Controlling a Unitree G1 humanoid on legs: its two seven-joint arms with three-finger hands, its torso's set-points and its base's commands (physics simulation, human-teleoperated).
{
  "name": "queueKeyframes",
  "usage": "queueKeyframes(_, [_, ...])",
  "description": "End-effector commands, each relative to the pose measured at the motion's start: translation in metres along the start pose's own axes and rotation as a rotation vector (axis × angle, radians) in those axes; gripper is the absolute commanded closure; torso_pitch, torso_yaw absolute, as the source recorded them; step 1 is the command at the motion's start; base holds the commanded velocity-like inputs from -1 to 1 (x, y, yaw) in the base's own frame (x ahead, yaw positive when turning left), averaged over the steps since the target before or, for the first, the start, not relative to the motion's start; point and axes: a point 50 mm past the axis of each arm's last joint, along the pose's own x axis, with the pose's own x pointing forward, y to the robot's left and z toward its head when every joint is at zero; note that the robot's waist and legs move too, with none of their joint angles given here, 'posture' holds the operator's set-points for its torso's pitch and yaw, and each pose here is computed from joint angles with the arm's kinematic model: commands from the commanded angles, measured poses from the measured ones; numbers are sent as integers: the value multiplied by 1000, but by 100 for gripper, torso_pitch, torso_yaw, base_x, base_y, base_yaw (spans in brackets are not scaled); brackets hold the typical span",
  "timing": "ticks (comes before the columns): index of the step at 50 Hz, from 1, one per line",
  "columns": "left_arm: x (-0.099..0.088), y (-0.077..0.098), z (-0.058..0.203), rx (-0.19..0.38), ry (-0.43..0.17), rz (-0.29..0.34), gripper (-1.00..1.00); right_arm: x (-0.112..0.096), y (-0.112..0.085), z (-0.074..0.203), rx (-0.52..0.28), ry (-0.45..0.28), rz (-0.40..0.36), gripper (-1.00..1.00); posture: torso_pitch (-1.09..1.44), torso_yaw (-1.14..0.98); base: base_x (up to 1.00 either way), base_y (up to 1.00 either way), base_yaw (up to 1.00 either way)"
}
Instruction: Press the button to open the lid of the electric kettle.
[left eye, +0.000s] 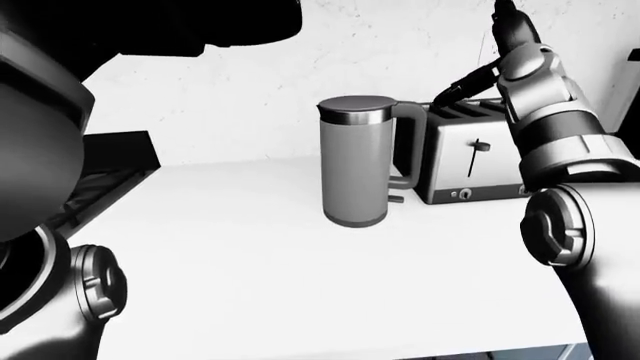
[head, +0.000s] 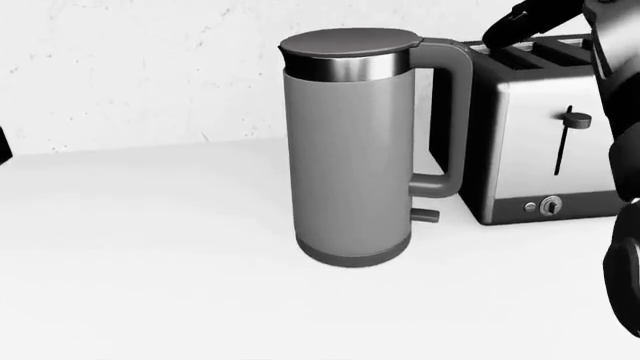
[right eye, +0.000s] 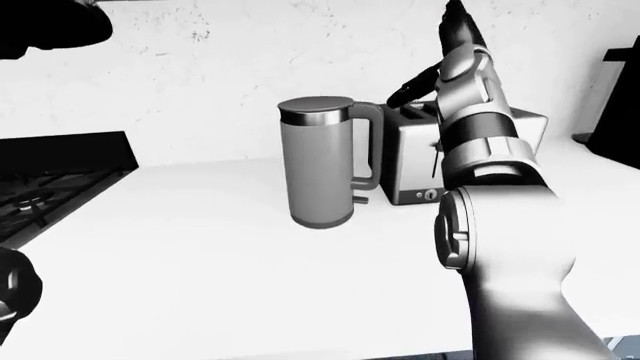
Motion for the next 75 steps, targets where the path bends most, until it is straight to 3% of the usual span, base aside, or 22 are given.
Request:
queueKeyframes(1, [1,3,7,-16,-32,22,-100,-2,-17,23,14,-83,-66,-100,-58,0,0,0,0])
queueKeyframes(13, [2,2,6,-13,-31,16,-100,-2,-7,18,59,-54,-79,-100,-58,0,0,0,0])
queueKeyframes(27, [2,1,5,-9,-26,9,-100,-4,-5,30,71,-99,-124,-100,-58,0,0,0,0])
queueKeyframes(51, [2,-1,4,-3,-25,3,-100,-5,8,32,35,-101,-123,-100,-58,0,0,0,0])
queueKeyframes(75, [2,-4,1,4,-22,-8,-100,-4,8,23,24,-78,-147,-100,-58,0,0,0,0])
